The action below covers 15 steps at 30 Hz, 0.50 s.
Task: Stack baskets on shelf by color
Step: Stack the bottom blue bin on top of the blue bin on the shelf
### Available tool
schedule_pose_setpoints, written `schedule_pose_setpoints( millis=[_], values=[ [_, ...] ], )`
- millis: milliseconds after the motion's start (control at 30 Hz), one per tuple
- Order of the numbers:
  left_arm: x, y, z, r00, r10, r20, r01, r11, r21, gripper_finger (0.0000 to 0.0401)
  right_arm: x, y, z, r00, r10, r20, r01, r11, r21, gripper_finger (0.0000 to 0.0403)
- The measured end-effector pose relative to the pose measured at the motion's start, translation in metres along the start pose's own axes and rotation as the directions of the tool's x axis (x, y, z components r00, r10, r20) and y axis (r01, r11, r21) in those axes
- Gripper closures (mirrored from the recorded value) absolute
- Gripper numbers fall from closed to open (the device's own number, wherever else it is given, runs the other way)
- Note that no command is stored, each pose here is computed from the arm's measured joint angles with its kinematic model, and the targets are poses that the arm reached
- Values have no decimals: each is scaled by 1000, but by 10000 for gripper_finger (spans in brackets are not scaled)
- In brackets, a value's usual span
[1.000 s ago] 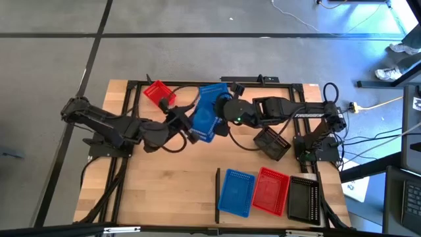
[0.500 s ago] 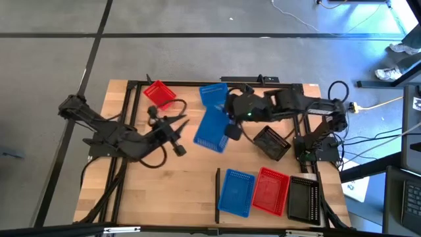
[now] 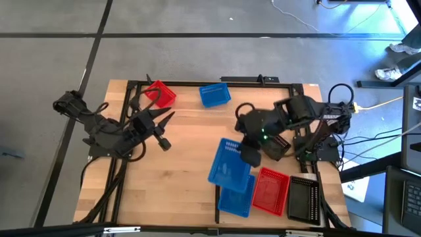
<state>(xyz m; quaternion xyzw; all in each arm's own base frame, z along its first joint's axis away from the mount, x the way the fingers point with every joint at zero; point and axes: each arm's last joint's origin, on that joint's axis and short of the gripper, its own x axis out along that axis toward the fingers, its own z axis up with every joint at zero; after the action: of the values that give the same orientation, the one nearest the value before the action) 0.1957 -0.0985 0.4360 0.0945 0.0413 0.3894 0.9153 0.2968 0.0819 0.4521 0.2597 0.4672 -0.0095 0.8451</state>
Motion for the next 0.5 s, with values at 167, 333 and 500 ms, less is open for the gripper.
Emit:
schedule_pose_setpoints(
  millis=[167,333,500],
  values=[
    [0,-1,-3,1000,-1,-6,1,999,35,328,1,18,-16,1000,-14,9,14,998,62,403],
    [0,-1,-4,1000,-12,-7,13,999,51,328,15,31,-34,998,-40,-39,44,995,91,403],
    [0,-2,-4,999,-36,-4,36,998,51,328,50,30,-51,987,-109,-120,119,989,84,403]
  ],
)
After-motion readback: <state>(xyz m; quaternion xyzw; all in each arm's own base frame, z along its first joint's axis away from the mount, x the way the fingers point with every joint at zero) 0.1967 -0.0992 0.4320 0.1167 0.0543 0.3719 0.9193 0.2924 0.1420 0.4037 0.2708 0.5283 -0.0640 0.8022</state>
